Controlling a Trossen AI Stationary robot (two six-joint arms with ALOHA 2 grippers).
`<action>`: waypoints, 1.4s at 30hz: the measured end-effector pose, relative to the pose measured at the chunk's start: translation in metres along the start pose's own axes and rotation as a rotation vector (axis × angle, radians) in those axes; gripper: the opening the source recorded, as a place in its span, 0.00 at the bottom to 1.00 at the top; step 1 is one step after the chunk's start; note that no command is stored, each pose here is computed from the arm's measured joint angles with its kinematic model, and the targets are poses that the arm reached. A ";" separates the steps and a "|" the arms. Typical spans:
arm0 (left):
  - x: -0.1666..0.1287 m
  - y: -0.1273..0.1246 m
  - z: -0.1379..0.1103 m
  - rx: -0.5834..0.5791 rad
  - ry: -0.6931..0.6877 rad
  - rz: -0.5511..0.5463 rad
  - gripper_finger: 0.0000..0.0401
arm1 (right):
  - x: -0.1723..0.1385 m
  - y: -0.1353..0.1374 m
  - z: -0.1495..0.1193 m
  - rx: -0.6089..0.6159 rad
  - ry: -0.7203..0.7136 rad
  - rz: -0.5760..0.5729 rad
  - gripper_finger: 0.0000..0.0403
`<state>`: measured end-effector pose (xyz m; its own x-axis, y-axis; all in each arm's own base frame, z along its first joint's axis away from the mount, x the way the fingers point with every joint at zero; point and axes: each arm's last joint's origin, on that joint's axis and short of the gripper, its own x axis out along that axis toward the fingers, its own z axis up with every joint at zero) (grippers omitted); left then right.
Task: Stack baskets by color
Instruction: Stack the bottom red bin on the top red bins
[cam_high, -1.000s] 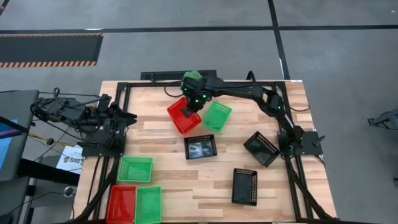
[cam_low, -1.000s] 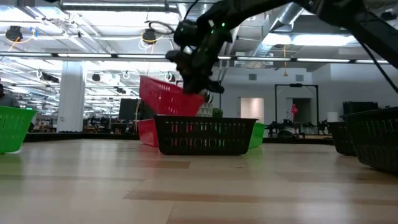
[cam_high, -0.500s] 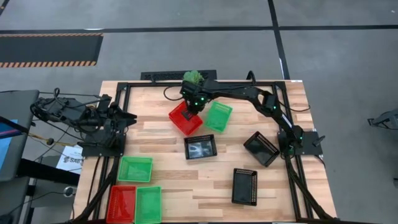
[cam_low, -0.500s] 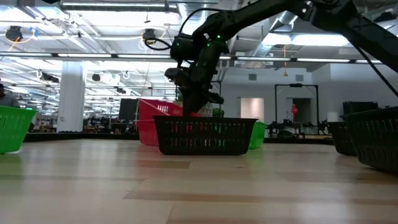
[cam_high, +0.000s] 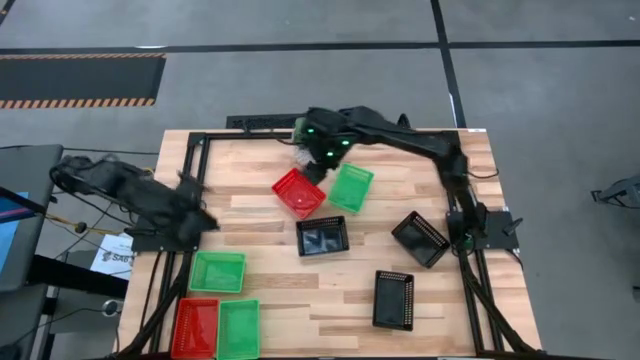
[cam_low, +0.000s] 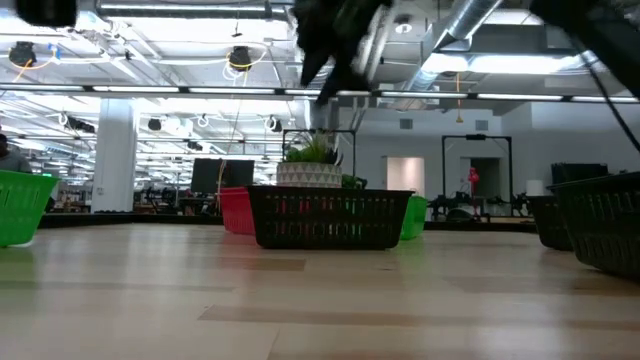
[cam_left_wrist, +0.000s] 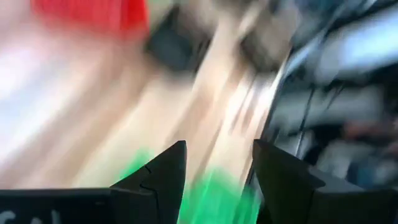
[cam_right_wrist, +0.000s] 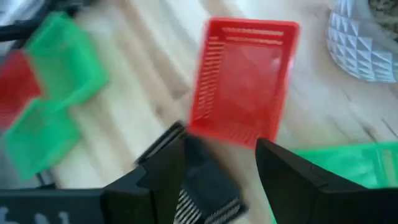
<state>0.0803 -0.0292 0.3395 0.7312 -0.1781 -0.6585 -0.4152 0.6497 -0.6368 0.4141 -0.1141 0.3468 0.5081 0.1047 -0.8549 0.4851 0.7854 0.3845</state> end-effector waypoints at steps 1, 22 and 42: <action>0.008 -0.003 -0.002 0.002 0.091 0.023 0.43 | -0.015 0.006 -0.008 -0.012 0.003 -0.005 0.55; 0.087 -0.062 -0.139 0.273 0.580 0.305 0.43 | -0.157 0.088 -0.112 -0.190 -0.272 0.010 0.49; 0.133 -0.026 -0.183 0.520 0.603 0.478 0.43 | -0.150 0.093 -0.115 -0.215 -0.236 0.001 0.47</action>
<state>0.0890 -0.2050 0.1951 0.0792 -0.0650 -0.9947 -0.1988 0.9768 -0.0797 0.3015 0.0130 0.4708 0.6718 -0.0197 -0.7405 0.3363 0.8988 0.2813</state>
